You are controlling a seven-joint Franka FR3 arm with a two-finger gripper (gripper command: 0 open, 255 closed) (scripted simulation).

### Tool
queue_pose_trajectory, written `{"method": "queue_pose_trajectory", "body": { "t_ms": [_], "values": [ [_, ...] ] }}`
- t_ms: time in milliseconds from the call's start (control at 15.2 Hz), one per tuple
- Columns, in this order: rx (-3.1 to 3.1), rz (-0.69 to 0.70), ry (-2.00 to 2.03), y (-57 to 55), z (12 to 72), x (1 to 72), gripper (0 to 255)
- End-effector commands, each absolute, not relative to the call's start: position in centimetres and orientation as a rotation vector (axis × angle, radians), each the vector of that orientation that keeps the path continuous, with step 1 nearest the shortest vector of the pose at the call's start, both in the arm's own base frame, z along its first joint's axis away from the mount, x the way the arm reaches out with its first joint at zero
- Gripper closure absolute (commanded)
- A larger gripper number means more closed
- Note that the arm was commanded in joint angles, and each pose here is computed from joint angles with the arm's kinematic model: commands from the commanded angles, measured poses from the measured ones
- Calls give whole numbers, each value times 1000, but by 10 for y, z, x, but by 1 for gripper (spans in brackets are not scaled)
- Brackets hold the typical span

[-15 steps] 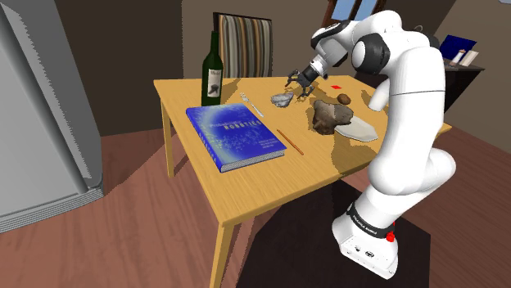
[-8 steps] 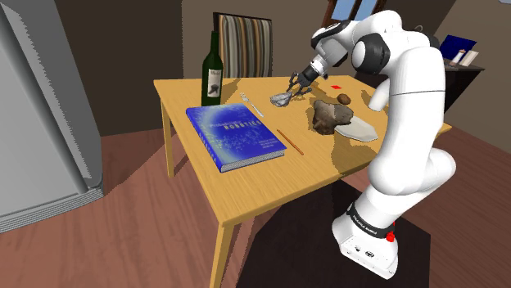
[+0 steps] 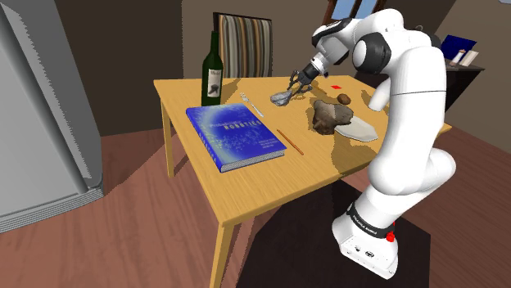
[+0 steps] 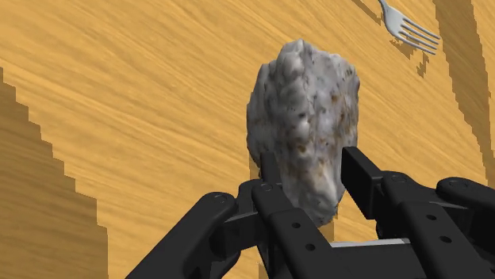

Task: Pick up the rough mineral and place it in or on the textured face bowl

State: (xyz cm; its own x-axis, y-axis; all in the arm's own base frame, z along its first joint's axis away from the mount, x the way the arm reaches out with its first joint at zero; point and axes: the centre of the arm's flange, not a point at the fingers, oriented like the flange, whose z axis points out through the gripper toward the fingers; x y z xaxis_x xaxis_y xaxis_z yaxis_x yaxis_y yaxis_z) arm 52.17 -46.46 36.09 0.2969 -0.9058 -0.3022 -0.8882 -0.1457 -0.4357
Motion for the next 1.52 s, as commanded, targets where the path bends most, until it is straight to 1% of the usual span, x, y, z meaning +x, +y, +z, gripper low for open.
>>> {"method": "queue_pose_trajectory", "body": {
  "t_ms": [0, 1452],
  "values": [
    [-2034, -43, 1593, -465, 371, 522, 255],
    [-2034, -43, 1593, -465, 487, 522, 255]
  ]
}}
